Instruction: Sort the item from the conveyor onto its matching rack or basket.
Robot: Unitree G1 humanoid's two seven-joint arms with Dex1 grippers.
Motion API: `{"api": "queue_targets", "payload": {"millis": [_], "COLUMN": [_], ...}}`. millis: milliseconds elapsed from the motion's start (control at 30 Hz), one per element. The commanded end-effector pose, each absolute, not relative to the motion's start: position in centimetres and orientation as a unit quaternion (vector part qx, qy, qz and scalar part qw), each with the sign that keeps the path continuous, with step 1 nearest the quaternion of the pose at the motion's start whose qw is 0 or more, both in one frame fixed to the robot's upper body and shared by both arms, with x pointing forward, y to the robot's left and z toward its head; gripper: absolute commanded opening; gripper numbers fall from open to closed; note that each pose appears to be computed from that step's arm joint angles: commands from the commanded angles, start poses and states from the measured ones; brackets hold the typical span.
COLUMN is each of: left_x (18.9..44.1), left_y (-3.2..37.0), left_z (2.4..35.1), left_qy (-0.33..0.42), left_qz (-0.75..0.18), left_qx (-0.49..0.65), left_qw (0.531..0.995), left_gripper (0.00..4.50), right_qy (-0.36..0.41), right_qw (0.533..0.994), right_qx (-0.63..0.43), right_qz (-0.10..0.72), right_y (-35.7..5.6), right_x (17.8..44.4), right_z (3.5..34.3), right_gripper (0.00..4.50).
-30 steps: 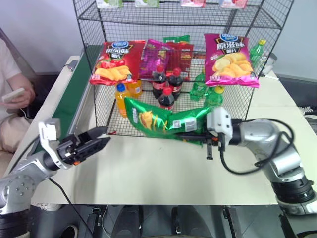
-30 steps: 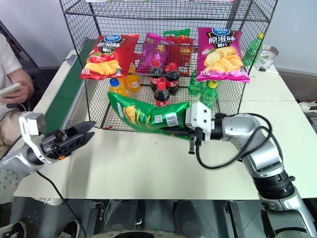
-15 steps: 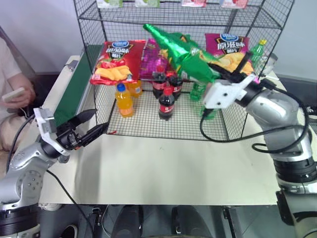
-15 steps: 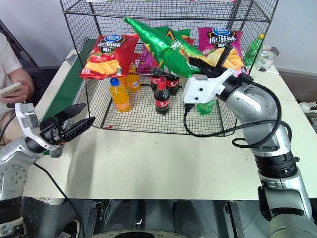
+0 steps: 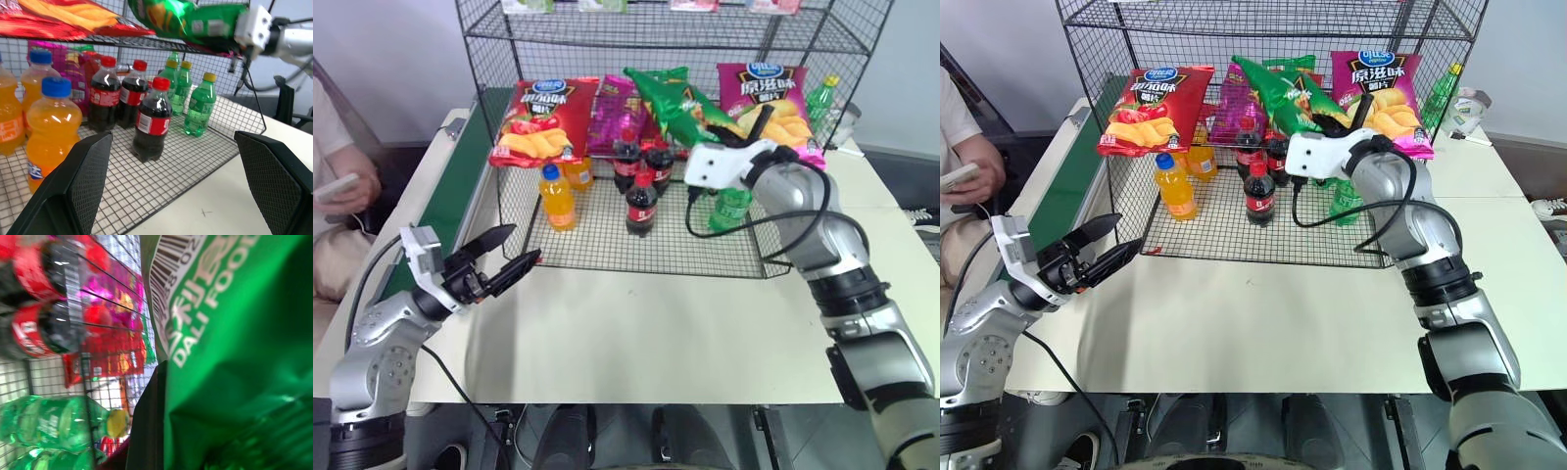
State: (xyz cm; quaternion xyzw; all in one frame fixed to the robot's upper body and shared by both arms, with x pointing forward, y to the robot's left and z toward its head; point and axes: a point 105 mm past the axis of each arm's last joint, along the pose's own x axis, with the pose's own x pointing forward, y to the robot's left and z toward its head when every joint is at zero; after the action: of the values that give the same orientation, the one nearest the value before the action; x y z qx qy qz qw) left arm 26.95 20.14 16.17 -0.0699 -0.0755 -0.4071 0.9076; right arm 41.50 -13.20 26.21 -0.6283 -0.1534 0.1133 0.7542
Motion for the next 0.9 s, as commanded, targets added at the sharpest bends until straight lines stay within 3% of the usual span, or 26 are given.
{"api": "queue_targets", "payload": {"millis": [33,367,400,433,633,900], "left_x": [26.6,26.9,26.9,26.9,26.9,26.8], "left_y": [19.8,19.5,19.4,19.4,19.0,18.6], "left_z": [17.1,17.1,17.1,17.1,16.8,16.3], "left_qy": [-0.099,-0.096,-0.096,-0.096,-0.091,-0.085], "left_qz": [-0.408,-0.41,-0.41,-0.41,-0.411,-0.411], "left_qx": [-0.058,-0.059,-0.058,-0.059,-0.061,-0.057], "left_qw": [0.906,0.905,0.905,0.905,0.905,0.906], "left_gripper": [4.25,4.25,4.28,4.28,4.28,4.28], "right_qy": [-0.168,-0.176,-0.178,-0.179,-0.197,-0.229], "right_qw": [0.769,0.81,0.812,0.814,0.847,0.875], "right_qx": [-0.609,-0.546,-0.543,-0.539,-0.475,-0.387], "right_qz": [0.094,0.122,0.121,0.12,0.137,0.181], "right_y": [-12.8,-9.3,-9.4,-9.4,-7.8,-5.0], "right_x": [41.7,41.8,41.9,41.9,41.8,40.8], "right_z": [27.7,26.8,26.9,27.0,28.1,29.8], "right_gripper": [0.0,0.0,0.65,0.88,3.65,3.65]}}
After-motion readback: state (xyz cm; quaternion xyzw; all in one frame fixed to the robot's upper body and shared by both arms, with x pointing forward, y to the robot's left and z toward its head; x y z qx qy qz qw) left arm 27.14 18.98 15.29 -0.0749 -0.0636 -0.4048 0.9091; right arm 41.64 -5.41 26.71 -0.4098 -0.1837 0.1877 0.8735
